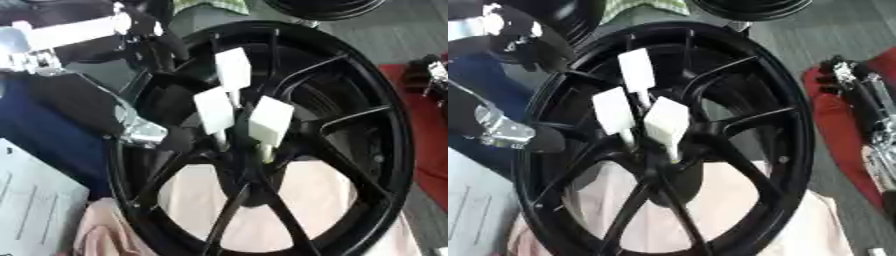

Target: Pull the pin out of the wheel hub.

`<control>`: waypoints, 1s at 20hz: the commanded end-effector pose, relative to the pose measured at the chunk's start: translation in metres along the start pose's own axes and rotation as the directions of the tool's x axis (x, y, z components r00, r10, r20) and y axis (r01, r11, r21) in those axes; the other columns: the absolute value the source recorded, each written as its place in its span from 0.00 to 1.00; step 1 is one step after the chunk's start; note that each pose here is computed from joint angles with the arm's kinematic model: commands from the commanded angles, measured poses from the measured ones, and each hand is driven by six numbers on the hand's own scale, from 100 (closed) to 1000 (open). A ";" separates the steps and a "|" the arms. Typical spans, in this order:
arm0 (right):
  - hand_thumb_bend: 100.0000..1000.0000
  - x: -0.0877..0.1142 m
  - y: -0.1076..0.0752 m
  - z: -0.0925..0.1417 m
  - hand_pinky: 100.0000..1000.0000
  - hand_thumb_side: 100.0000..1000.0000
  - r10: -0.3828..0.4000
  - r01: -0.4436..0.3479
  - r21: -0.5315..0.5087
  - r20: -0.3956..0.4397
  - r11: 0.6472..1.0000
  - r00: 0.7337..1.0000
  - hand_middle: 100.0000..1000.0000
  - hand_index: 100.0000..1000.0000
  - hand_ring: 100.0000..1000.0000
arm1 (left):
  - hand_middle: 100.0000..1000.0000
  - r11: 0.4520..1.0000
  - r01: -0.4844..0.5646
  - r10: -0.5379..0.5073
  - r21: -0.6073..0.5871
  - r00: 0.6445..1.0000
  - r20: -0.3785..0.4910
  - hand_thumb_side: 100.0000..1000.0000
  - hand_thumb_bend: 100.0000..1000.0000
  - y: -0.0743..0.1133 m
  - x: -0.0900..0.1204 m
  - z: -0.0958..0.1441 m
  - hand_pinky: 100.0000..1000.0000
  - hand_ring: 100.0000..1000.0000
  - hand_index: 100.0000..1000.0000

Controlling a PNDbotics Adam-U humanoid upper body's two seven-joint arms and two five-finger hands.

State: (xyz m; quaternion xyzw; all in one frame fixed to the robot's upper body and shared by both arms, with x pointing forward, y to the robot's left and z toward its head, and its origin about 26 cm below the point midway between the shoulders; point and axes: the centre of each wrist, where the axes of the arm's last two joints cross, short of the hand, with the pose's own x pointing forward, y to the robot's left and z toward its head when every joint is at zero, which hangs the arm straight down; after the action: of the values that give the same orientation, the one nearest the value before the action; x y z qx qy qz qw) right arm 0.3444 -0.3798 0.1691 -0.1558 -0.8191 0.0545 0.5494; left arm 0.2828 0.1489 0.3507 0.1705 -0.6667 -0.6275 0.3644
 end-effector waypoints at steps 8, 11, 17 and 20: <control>0.00 0.007 -0.007 -0.004 0.73 0.69 0.031 -0.031 0.003 0.019 1.000 0.999 0.64 0.68 0.69 | 0.63 0.999 0.049 -0.050 0.012 0.999 0.008 0.35 0.69 0.003 0.011 -0.001 0.70 0.70 0.80; 0.00 0.007 -0.006 -0.003 0.73 0.69 0.031 -0.031 0.005 0.017 1.000 0.999 0.64 0.68 0.69 | 0.62 1.000 0.026 -0.026 0.009 0.999 -0.021 0.36 0.71 0.002 0.018 -0.005 0.70 0.69 0.80; 0.00 0.005 -0.006 -0.002 0.73 0.69 0.033 -0.033 0.005 0.011 0.999 0.999 0.64 0.68 0.69 | 0.57 1.000 -0.010 0.010 -0.001 0.997 -0.073 0.38 0.76 -0.003 0.028 -0.011 0.68 0.65 0.76; 0.00 0.004 -0.007 -0.002 0.73 0.69 0.035 -0.035 0.003 0.008 0.999 0.999 0.64 0.68 0.69 | 0.57 0.999 -0.039 0.037 -0.019 0.993 -0.114 0.38 0.75 -0.005 0.031 -0.016 0.68 0.65 0.76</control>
State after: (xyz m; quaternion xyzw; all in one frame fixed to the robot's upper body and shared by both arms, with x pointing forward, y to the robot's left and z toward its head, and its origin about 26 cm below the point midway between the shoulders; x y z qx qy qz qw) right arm 0.3440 -0.3802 0.1647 -0.1566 -0.8141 0.0574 0.5563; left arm 0.2742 0.1152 0.3474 0.1818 -0.6455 -0.6204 0.4066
